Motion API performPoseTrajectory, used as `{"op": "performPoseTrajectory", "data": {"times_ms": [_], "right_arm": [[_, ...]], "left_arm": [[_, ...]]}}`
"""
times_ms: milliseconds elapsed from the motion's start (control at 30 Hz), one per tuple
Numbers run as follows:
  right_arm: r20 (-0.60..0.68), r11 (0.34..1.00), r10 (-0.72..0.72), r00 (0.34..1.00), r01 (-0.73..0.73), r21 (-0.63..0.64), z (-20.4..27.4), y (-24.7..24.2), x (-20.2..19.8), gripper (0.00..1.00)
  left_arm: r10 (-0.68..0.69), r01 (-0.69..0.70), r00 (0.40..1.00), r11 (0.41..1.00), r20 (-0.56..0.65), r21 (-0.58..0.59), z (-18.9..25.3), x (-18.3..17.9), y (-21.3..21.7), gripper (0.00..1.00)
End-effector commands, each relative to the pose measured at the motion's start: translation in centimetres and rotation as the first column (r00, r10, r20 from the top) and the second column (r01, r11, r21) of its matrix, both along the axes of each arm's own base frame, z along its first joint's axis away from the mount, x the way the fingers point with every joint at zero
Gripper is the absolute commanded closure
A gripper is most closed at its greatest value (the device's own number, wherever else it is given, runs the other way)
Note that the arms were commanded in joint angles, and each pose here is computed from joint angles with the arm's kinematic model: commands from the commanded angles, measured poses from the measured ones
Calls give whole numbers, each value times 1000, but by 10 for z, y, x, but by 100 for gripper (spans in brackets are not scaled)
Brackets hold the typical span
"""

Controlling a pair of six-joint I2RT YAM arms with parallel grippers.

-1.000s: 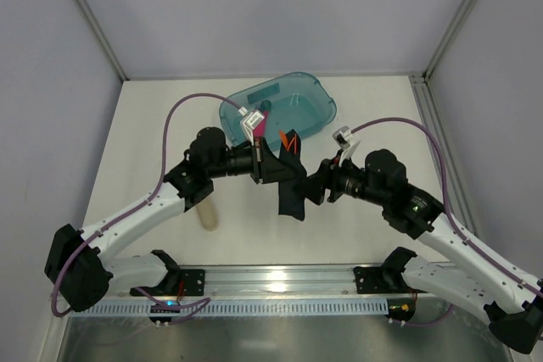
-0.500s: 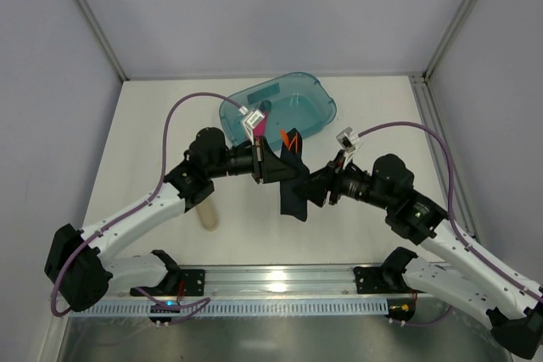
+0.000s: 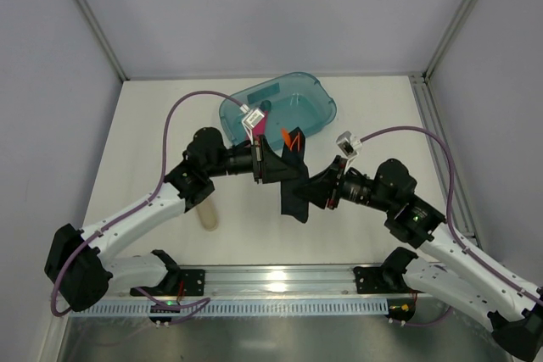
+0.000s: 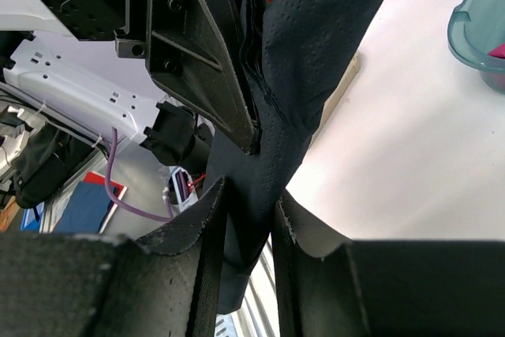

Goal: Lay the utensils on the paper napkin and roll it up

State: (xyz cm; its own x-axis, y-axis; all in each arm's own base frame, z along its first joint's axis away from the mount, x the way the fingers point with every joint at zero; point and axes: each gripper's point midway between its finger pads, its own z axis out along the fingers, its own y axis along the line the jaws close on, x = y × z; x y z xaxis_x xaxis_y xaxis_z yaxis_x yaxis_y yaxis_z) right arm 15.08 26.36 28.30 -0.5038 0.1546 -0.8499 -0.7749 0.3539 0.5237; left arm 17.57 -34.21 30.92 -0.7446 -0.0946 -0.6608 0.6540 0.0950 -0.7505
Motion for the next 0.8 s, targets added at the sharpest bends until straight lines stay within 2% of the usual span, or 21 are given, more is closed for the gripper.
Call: {"op": "performPoseTrajectory", "data": {"times_ms": [0, 233, 367, 767], "right_arm": [[61, 998, 34, 998, -37, 56, 15, 2, -6, 71], [63, 997, 55, 997, -59, 55, 13, 3, -10, 76], [38, 999, -45, 998, 45, -1, 6, -7, 3, 64], [53, 965, -205, 977, 210, -155, 13, -45, 10, 55]], "left_arm": [[-44, 48, 997, 996, 61, -69, 22, -9, -1, 100], [-86, 91, 995, 992, 57, -92, 23, -14, -3, 100], [-77, 81, 996, 993, 55, -81, 20, -13, -2, 100], [-36, 36, 999, 999, 34, -15, 1, -5, -2, 100]]}}
